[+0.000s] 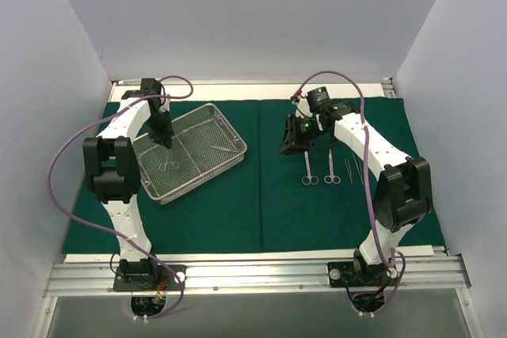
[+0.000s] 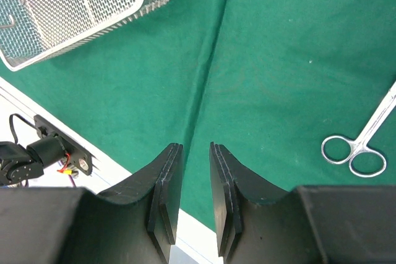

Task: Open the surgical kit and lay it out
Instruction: Pick up the medical item from the container, then place the medical item in the surgical kit.

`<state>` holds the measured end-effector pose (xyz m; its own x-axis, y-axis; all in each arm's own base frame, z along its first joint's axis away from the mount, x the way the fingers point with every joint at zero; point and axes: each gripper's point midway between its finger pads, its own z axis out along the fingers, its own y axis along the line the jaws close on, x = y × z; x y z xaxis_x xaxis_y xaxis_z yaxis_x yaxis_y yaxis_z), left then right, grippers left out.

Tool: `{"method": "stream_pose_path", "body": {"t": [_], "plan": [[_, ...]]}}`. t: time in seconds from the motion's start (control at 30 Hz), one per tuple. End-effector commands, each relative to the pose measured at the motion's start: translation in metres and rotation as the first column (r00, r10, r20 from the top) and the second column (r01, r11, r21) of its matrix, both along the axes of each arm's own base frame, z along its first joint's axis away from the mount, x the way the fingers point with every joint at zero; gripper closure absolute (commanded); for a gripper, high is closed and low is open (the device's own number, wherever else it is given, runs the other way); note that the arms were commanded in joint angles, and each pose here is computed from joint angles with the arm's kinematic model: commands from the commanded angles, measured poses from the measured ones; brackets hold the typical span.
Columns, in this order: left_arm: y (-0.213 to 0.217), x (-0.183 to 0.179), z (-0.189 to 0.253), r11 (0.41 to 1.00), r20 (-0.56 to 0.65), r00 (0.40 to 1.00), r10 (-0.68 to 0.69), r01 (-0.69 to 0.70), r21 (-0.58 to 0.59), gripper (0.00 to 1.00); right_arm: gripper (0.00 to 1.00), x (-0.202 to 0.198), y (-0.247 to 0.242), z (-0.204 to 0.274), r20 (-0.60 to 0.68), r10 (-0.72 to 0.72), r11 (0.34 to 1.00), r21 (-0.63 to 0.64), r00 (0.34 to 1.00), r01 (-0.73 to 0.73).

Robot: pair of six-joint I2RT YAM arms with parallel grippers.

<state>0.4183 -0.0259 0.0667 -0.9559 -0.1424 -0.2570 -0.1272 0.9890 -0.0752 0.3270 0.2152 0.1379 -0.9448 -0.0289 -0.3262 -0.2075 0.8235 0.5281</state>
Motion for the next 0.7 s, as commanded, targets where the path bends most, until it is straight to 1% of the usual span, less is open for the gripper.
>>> {"method": "stream_pose_path", "body": {"t": [0.0, 0.13, 0.27, 0.37, 0.43, 0.57, 0.6, 0.67], "plan": [[-0.011, -0.001, 0.041, 0.998, 0.081, 0.997, -0.020, 0.025, -0.055, 0.98, 0.75, 0.006, 0.008, 0.020, 0.048, 0.015, 0.999, 0.035, 0.999, -0.017], [-0.025, -0.005, 0.052, 0.991, 0.097, 0.995, -0.032, 0.044, -0.125, 0.98, 0.75, 0.009, 0.010, 0.024, 0.055, 0.020, 0.999, 0.047, 0.998, -0.023], [-0.050, -0.005, 0.080, 0.965, 0.153, 0.986, -0.062, 0.099, -0.244, 0.98, 0.75, 0.014, 0.012, 0.030, 0.069, 0.023, 0.998, 0.052, 0.997, -0.027], [-0.065, -0.009, 0.094, 0.960, 0.158, 0.986, -0.060, 0.100, -0.262, 0.98, 0.75, 0.018, 0.010, 0.033, 0.080, 0.021, 0.999, 0.040, 0.997, -0.024], [-0.083, -0.012, 0.103, 0.951, 0.166, 0.984, -0.060, 0.106, -0.291, 0.98, 0.75, 0.019, 0.008, 0.033, 0.082, 0.016, 0.999, 0.031, 0.997, -0.019], [-0.123, -0.014, 0.130, 0.946, 0.214, 0.973, -0.085, 0.146, -0.289, 0.98, 0.77, 0.022, -0.005, 0.036, 0.089, -0.027, 1.000, 0.016, 0.996, 0.025], [-0.124, -0.013, 0.135, 0.944, 0.220, 0.973, -0.076, 0.141, -0.297, 0.98, 0.77, 0.022, -0.005, 0.036, 0.087, -0.031, 0.999, 0.019, 0.996, 0.029], [-0.144, -0.014, 0.145, 0.930, 0.235, 0.967, -0.094, 0.170, -0.327, 0.98, 0.78, 0.022, -0.004, 0.037, 0.084, -0.034, 0.998, 0.055, 0.996, 0.029]]}}
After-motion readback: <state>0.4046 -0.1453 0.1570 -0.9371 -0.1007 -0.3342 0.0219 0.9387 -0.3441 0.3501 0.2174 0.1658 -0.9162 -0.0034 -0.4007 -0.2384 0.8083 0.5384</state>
